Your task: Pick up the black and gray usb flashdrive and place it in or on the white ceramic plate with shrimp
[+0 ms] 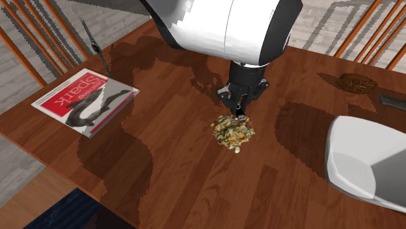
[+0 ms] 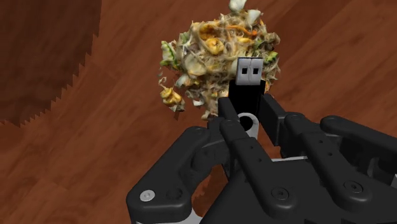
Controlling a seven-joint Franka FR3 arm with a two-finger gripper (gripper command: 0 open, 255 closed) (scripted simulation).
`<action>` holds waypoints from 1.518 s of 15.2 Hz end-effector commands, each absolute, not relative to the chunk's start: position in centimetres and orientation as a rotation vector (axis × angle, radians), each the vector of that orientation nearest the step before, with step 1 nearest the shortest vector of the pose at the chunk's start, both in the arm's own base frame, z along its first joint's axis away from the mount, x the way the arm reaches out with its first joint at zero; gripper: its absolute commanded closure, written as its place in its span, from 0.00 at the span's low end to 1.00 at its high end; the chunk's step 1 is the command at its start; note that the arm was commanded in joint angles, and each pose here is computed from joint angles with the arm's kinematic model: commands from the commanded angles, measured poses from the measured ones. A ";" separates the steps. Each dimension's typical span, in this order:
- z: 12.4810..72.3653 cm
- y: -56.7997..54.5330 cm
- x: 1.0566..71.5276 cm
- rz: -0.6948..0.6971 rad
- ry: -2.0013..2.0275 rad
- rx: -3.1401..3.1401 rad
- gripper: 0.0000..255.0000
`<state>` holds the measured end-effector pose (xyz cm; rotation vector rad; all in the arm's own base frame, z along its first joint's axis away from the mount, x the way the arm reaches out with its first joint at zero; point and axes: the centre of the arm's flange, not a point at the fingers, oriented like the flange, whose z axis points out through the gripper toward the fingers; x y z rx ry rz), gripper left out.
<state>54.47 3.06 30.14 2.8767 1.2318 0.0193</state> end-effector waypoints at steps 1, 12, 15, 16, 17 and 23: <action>29.3 2.7 54.3 0.020 1.234 2.876 1.00; 23.5 2.7 54.3 0.020 1.234 2.876 1.00; 23.2 2.7 54.3 0.020 1.234 2.876 1.00; 23.2 2.7 54.3 0.020 1.234 2.876 1.00; 23.2 2.7 54.3 0.020 1.234 2.876 1.00; 23.2 2.7 54.3 0.020 1.234 2.876 0.00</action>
